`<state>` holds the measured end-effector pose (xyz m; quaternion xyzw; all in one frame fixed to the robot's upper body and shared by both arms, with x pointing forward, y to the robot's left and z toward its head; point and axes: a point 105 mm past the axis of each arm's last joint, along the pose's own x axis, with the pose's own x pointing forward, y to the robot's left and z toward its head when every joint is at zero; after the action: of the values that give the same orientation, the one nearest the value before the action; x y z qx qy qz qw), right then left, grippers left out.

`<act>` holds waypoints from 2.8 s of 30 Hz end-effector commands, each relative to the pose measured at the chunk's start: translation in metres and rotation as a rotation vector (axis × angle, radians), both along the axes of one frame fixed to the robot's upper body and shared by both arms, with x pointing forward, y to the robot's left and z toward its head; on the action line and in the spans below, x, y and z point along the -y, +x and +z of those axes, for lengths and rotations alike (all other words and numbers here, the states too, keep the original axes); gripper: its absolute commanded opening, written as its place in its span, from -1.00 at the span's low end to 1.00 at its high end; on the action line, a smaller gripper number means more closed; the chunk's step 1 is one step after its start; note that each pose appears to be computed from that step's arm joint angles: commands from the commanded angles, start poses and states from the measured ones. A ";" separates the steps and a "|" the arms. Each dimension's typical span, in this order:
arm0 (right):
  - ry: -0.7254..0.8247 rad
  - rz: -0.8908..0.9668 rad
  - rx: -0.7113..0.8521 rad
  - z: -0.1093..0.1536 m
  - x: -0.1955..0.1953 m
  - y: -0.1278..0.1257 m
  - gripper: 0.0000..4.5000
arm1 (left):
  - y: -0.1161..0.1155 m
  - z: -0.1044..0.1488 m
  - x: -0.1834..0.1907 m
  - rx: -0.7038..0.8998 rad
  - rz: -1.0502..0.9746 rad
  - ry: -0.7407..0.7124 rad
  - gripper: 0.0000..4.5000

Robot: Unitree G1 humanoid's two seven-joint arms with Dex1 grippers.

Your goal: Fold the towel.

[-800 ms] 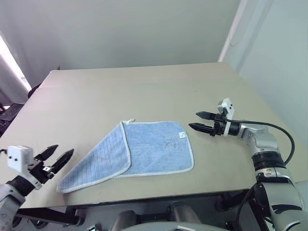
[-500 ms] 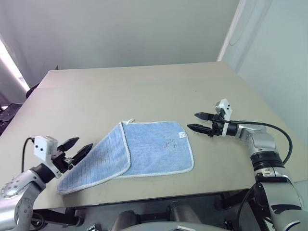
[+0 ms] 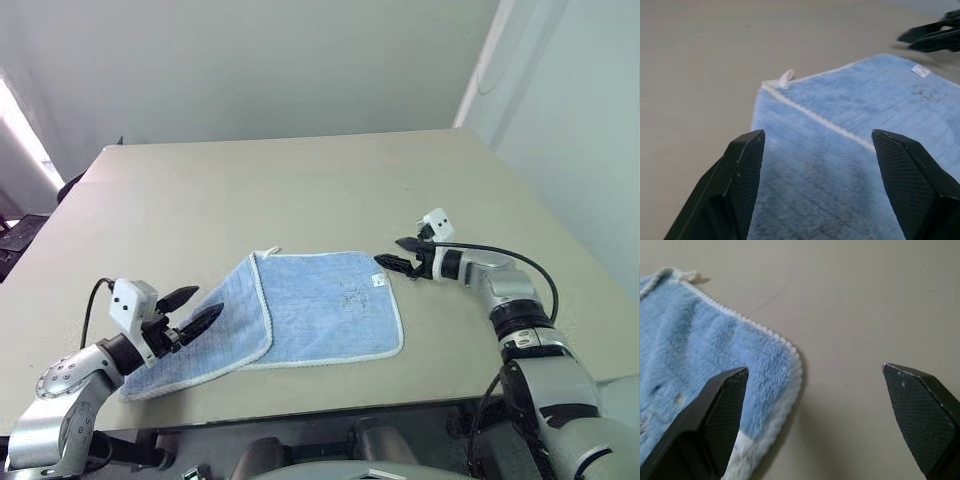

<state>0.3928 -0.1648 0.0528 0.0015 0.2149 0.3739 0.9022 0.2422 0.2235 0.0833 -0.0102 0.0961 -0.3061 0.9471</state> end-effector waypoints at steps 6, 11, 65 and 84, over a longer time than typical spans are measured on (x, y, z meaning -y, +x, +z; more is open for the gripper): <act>-0.082 0.041 0.050 -0.003 -0.019 0.010 0.99 | 0.000 0.004 0.011 0.039 -0.011 0.050 0.60; -0.146 0.102 0.039 -0.018 -0.028 0.004 0.99 | 0.000 0.003 0.007 0.043 0.005 0.063 0.60; -0.226 -0.083 0.110 -0.022 -0.034 0.022 -1.00 | -0.004 -0.029 0.042 -0.116 -0.187 0.152 -0.99; 0.027 -0.328 0.431 0.086 -0.021 0.067 -1.00 | 0.128 0.069 -0.115 0.203 0.557 0.028 -0.99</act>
<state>0.4498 -0.1398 0.1107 -0.0337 0.0582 0.2510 0.9656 0.3592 0.3260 0.1421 -0.0223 0.0188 -0.0700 0.9971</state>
